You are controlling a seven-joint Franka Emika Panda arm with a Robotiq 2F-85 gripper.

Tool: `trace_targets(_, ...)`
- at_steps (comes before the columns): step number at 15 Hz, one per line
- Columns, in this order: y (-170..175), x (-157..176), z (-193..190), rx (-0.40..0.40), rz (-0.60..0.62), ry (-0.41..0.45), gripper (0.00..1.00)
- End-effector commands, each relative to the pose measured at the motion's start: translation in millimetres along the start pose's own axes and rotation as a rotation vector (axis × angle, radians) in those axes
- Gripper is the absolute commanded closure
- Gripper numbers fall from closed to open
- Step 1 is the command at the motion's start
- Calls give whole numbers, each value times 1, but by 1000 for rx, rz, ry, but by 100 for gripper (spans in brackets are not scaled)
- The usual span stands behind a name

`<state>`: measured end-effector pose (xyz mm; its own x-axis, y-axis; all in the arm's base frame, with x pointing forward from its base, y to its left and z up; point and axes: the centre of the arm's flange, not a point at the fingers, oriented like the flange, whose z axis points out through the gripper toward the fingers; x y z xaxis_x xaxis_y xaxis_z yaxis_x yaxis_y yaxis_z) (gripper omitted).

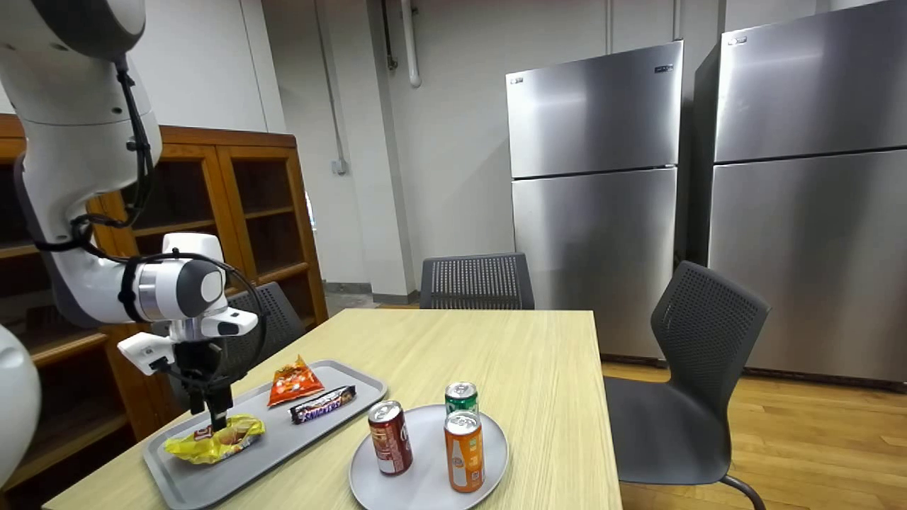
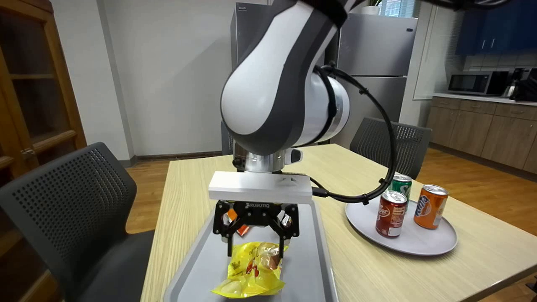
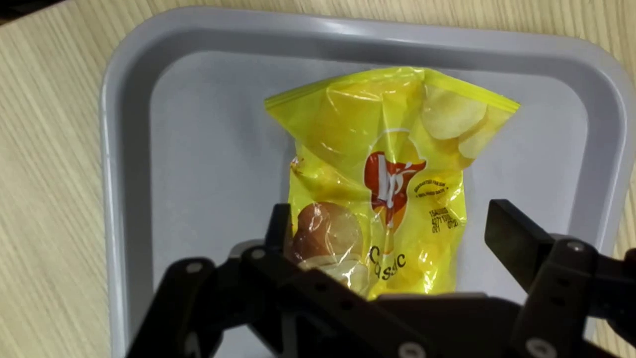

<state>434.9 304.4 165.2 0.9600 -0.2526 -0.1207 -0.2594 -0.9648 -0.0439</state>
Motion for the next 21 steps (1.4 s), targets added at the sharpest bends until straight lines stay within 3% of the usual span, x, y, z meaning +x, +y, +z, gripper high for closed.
trace_targets(1, -11, 7, 5, 3, -22, -9, 0)
trace_targets(6, -14, 9, 10, 2, -27, -16, 0)
trace_targets(8, -15, 9, 11, 1, -37, -18, 28)
trace_targets(17, -17, 11, 10, 9, -60, -19, 97)
trace_targets(21, -17, 13, 8, 6, -63, -16, 100)
